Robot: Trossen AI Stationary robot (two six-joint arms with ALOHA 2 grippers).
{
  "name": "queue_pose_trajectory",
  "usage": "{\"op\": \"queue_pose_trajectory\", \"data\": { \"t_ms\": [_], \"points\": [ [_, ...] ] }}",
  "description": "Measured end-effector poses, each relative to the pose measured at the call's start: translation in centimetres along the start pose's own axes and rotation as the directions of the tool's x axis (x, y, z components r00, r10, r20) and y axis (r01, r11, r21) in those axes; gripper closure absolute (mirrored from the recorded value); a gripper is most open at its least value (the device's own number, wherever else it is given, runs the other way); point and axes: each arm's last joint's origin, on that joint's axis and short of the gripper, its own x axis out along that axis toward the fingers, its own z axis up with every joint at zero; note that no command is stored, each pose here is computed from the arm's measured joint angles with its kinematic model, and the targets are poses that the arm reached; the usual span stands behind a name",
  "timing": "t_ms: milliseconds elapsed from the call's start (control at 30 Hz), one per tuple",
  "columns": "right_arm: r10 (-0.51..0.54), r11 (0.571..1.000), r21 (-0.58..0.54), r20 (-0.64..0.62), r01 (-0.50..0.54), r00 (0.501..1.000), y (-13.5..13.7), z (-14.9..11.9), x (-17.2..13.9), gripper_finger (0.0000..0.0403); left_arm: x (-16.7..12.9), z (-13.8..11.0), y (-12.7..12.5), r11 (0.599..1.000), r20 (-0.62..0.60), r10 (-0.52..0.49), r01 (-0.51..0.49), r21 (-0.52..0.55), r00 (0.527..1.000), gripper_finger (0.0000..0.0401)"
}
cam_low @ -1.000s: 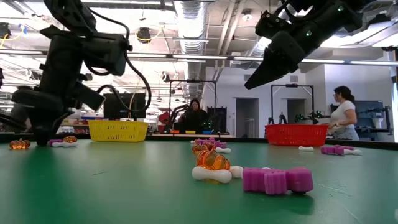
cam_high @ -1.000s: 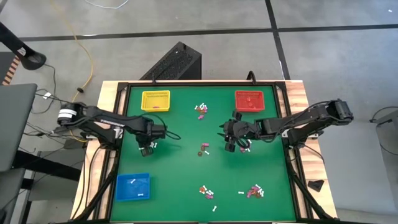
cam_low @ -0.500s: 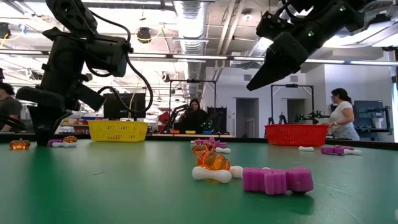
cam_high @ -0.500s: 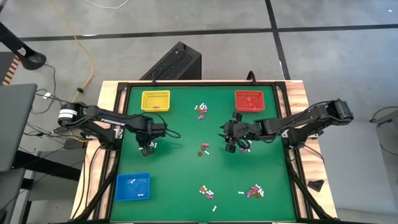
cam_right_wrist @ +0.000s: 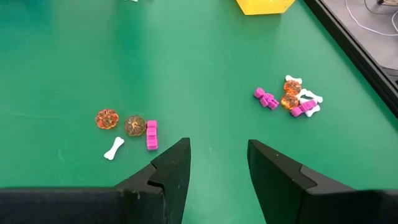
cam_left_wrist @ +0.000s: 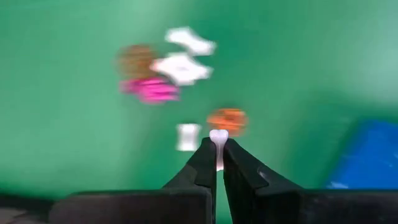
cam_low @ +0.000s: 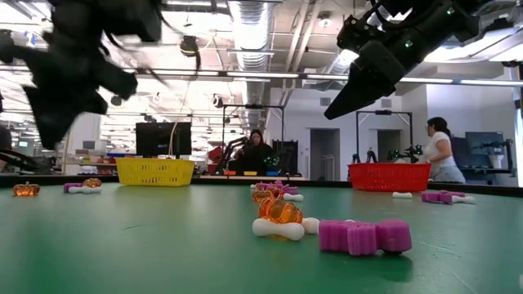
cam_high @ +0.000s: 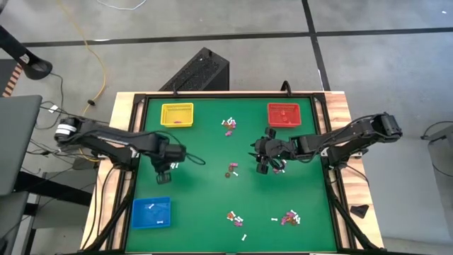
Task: Sort Halloween decoration
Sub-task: Put the white bone toy into the blue bin
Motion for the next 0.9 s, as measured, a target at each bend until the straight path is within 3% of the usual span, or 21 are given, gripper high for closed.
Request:
{"op": "queue_pose_trajectory", "data": {
  "t_ms": [167,300,433,667,900],
  "points": [
    [0.021,1.0,0.004,-0.019,-0.02,1.0,0.1,-0.2,0.0,0.0214,-2.0,-2.4,-3.4,0.986,0.108,-0.168,0.165,0.038,0.98,0.0399],
    [0.033,0.999,0.004,-0.027,-0.033,0.999,0.5,-0.3,-0.2,0.0214,-3.4,-4.2,-6.1,0.954,0.217,-0.301,0.294,0.064,0.929,0.0399],
    [0.046,0.999,-0.01,-0.025,-0.046,0.999,0.9,-0.4,-0.3,0.0214,-3.9,-5.7,-8.5,0.927,0.274,-0.372,0.366,0.075,0.887,0.0399],
    [0.047,0.999,-0.012,-0.021,-0.047,0.999,0.9,-0.3,-0.4,0.0214,-2.0,-7.1,-11.1,0.941,0.219,-0.338,0.334,0.055,0.916,0.0389],
    [0.055,0.998,0.008,0.03,-0.055,0.998,1.0,0.2,-0.4,0.0214,0.3,-6.8,-12.1,0.97,0.178,-0.244,0.243,0.028,0.953,0.0367]
  ]
}}
